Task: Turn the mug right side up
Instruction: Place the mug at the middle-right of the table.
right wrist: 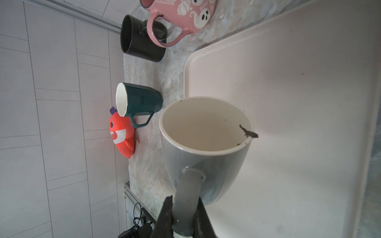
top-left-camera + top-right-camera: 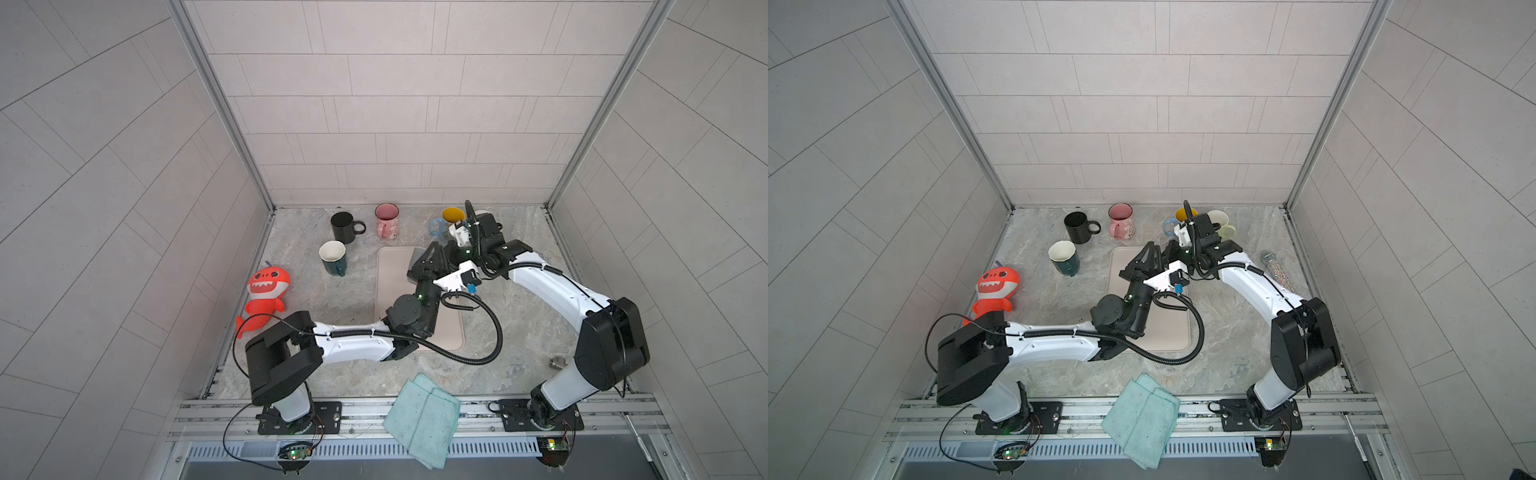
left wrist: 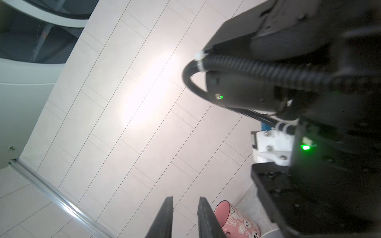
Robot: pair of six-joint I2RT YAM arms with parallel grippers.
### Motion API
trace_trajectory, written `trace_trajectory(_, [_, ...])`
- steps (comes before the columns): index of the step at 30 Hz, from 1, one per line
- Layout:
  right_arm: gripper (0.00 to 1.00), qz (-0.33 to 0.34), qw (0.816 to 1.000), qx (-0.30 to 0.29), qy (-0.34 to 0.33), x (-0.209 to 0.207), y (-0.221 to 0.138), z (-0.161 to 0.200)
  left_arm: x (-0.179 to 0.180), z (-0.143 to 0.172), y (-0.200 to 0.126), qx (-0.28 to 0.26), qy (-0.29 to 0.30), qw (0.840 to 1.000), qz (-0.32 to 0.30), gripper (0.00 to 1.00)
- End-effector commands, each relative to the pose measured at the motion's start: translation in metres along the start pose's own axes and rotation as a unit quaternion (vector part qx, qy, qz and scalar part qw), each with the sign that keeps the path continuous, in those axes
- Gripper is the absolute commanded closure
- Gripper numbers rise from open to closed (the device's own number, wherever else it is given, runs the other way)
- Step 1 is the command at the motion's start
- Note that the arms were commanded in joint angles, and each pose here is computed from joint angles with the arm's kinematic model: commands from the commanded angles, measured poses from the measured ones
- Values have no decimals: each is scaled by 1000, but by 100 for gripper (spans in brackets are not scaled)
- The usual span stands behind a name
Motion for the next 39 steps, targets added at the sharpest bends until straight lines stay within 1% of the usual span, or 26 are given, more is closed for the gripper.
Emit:
trace_trajectory(1, [100,-3,999,-38,-35,9,-12,-14,21,10,-1,47,-42,997,-34,75])
trace_trajectory(4, [100,30,996,-62,-54,5,-23,-19,33,19,-2,71,-67,994,-49,75])
trace_trajectory(7, [100,75,989,-91,-84,2,-39,-20,48,27,-4,91,-97,989,-66,75])
trace_trajectory(12, [100,123,980,-123,-100,-11,-53,-21,66,35,-6,92,-125,984,-83,75])
trace_trajectory(17, [100,166,967,-158,-113,-23,-64,-18,71,40,-6,99,-137,981,-92,75])
trace_trajectory(21, [100,215,949,-194,-124,-35,-72,-17,75,48,-4,110,-159,976,-103,74])
trace_trajectory(25, [100,257,930,-229,-129,-49,-75,-16,83,55,-3,123,-182,968,-119,71])
trace_trajectory(29, [100,291,907,-272,-137,-63,-75,-17,93,64,-1,142,-208,958,-140,68])
trace_trajectory(34, [100,308,885,-316,-151,-72,-74,-19,101,73,3,171,-228,949,-139,68])
trace_trajectory(39, [100,323,862,-351,-173,-79,-73,-20,114,95,6,201,-277,932,-120,68])
Point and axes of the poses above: each gripper's point midway between its finger pads, its own y axis out along the fingers, its own x axis along the line the jaws close on, z = x × y, the point moved 9 cm from there along -y, back along the fingers, and after that the axes turned 4 degrees about y, right-handed, at the moved point
